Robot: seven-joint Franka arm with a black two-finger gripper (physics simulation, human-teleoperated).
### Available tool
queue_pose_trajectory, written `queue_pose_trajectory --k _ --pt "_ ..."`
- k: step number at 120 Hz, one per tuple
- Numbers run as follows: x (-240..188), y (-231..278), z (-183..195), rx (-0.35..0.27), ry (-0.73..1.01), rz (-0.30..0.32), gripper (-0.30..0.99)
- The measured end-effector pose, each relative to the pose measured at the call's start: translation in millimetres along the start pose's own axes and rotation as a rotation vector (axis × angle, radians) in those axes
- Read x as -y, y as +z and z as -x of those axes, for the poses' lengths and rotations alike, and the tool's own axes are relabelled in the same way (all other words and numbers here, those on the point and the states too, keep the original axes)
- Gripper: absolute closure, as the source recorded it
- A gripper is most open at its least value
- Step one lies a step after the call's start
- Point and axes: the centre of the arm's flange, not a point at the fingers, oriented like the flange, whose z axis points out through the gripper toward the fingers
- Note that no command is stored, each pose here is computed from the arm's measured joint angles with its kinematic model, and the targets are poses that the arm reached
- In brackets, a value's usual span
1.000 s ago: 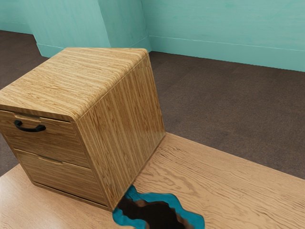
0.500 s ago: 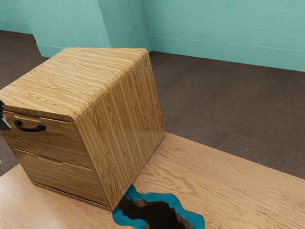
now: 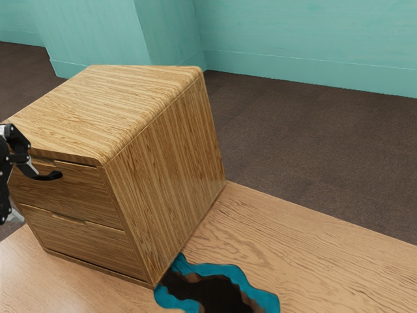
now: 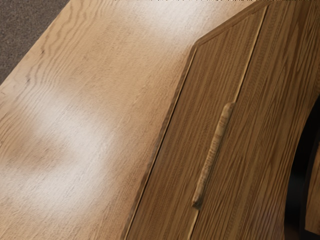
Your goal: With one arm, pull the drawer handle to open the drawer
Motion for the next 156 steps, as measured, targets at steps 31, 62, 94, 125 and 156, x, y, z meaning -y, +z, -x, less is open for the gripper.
queue_pose_trajectory --k 31,62,94,125,156 --pt "-5.5 10.8 -5.0 -0.007 -0.006 0.02 0.08" --pt "-26.1 26.8 -14.4 -0.027 -0.023 0.039 0.09" --pt "-29.2 43.2 -17.9 -0.033 -0.023 0.021 0.09" --pt "-25.6 55.9 -23.8 -0.029 -0.024 0.0 0.09" --pt "97.8 33.9 -68.7 0.141 -0.018 0.11 0.08"
